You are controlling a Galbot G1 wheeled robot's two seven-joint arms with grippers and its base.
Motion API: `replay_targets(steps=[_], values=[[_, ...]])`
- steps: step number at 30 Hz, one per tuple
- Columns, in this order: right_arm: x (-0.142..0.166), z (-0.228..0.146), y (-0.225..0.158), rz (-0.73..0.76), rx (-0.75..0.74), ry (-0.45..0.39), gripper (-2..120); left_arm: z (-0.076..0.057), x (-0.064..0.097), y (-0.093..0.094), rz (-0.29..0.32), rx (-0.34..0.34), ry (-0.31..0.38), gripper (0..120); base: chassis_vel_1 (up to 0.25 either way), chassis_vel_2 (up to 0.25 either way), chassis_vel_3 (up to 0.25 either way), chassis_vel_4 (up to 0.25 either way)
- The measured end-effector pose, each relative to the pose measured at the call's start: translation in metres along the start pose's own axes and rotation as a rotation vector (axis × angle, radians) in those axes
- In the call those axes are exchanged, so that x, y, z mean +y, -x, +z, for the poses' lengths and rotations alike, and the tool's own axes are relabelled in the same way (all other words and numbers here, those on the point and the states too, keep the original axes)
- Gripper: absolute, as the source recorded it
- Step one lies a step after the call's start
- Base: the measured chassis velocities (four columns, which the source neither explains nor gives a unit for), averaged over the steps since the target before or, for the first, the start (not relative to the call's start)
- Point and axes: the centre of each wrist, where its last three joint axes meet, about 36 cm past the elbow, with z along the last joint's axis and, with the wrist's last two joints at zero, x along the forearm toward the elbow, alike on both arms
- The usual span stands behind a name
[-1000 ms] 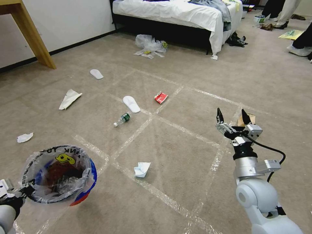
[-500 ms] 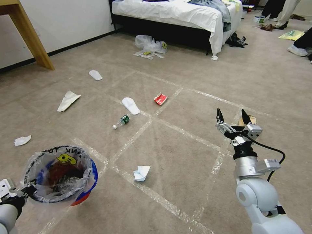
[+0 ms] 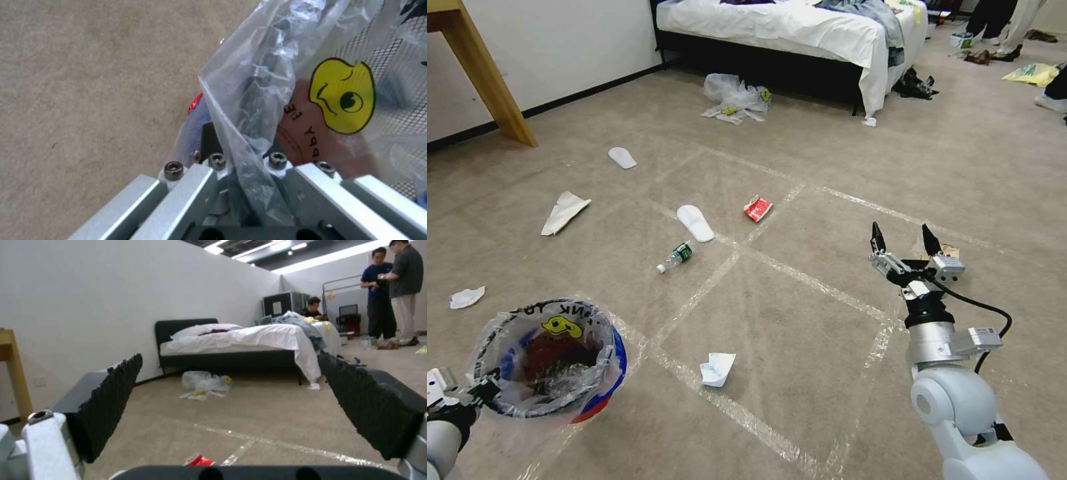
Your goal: Pick up the trash bin and place the garbage on the floor into it.
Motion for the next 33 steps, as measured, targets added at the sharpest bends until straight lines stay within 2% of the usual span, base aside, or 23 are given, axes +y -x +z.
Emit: replay_targets(steps=[6,11,13,14,15,17,18,20,21,23,25,26,29,30,31,32,33], values=[[0.000,-0.003,0.006,-0.016,0.018,-0.008,100,0.001,-0.001,-0.001,0.000,0.000,0.002,1,-0.012,0.020,0.012,-0.013],[0.005,-0.013,0.020,-0.026,0.131,0.014,100,0.004,-0.002,-0.002,-0.003,0.008,0.005,1,0.000,0.000,0.000,0.000],[0.011,-0.024,0.034,-0.031,0.254,0.061,100,0.006,-0.005,-0.003,0.003,0.008,0.005,1,0.000,0.000,0.000,0.000],[0.015,-0.032,0.047,-0.034,0.362,0.107,100,0.007,-0.006,-0.003,0.004,0.009,0.008,1,0.000,0.000,0.000,0.000],[0.015,-0.032,0.047,-0.034,0.362,0.107,100,0.007,-0.006,-0.003,0.004,0.009,0.008,1,0.000,0.000,0.000,0.000],[0.032,-0.039,0.069,-0.068,0.584,0.175,100,0.008,-0.009,-0.003,0.004,0.010,0.014,1,0.000,0.000,0.000,0.000],[0.032,-0.039,0.069,-0.068,0.584,0.175,100,0.008,-0.009,-0.003,0.004,0.010,0.014,1,0.000,0.000,0.000,0.000],[0.047,-0.041,0.086,-0.121,0.780,0.228,100,0.010,-0.010,-0.004,0.002,0.009,0.015,1,0.000,0.000,0.000,0.000],[0.047,-0.041,0.086,-0.121,0.780,0.228,100,0.010,-0.010,-0.004,0.002,0.009,0.015,1,0.000,0.000,0.000,0.000],[0.065,-0.030,0.101,-0.181,0.982,0.270,100,0.013,-0.011,-0.006,-0.003,0.011,0.014,1,0.000,0.000,0.000,0.000],[0.071,-0.023,0.105,-0.198,1.035,0.274,100,0.013,-0.011,-0.006,-0.006,0.012,0.015,1,0.000,0.000,0.000,0.000],[0.086,-0.004,0.107,-0.226,1.148,0.268,100,0.015,-0.011,-0.007,-0.011,0.014,0.015,1,0.000,0.000,0.000,0.000],[0.095,0.009,0.107,-0.234,1.204,0.256,100,0.016,-0.011,-0.007,-0.013,0.014,0.015,1,0.000,0.000,0.000,0.000],[0.113,0.034,0.103,-0.243,1.288,0.223,100,0.017,-0.011,-0.007,-0.021,0.015,0.012,1,0.000,0.000,0.000,0.000],[0.119,0.042,0.101,-0.248,1.311,0.215,100,0.018,-0.011,-0.008,-0.023,0.015,0.011,1,0.000,0.000,0.000,0.000],[0.141,0.064,0.095,-0.269,1.376,0.214,100,0.021,-0.011,-0.008,-0.029,0.017,0.007,1,0.000,0.000,0.000,0.000],[0.141,0.064,0.095,-0.269,1.376,0.214,100,0.021,-0.011,-0.008,-0.029,0.017,0.007,1,0.000,0.000,0.000,0.000]])
